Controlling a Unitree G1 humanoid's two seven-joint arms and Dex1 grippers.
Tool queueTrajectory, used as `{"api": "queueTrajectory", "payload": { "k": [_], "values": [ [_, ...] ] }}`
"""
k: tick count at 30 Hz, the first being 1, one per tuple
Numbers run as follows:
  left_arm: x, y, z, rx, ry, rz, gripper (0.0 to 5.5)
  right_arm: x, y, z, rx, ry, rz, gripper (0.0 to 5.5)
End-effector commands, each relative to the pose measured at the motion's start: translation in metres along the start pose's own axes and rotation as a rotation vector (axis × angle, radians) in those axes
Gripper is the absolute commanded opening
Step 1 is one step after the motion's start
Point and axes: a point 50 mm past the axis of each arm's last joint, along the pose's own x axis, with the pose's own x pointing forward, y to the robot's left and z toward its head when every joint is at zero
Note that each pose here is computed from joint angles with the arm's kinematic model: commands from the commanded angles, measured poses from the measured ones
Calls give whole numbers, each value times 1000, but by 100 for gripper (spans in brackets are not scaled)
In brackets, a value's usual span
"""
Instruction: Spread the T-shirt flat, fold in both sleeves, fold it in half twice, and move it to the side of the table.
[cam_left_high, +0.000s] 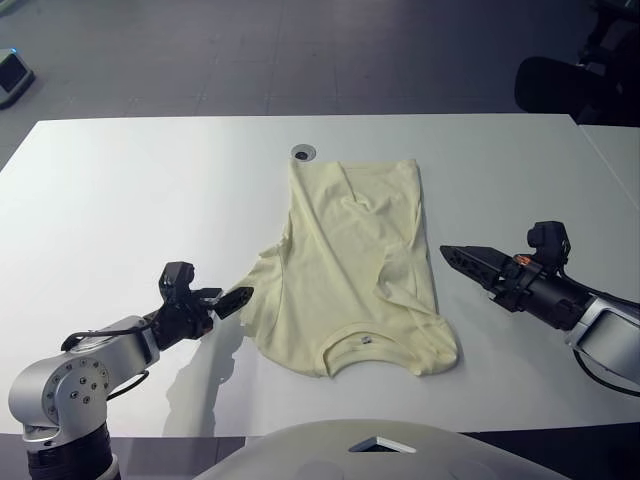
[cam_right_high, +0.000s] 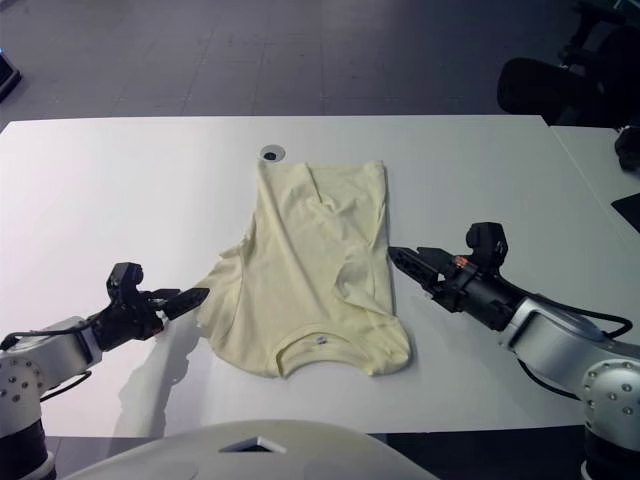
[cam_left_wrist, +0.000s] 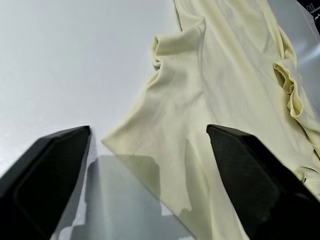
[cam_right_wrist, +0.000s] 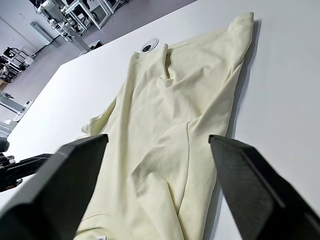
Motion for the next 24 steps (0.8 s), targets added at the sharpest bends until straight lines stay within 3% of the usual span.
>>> {"api": "queueTrajectory", "payload": {
  "k": [1, 7, 16, 22, 24],
  "values": [
    [1, -3, -11, -30, 27, -29, 360, 2, 1, 3, -18, 20, 1, 455],
    [2, 3, -14, -27, 22, 17, 259, 4, -1, 4, -17, 28, 0, 540],
    [10, 5, -13, -38, -18, 46, 91, 6, -4, 6, -21, 39, -6, 540],
    [8, 10, -12, -38, -26, 62, 2, 6, -8, 4, -15, 45, -27, 540],
    [8, 15, -11, -39, -32, 88, 2, 6, -10, 3, -12, 46, -40, 540]
  ]
}}
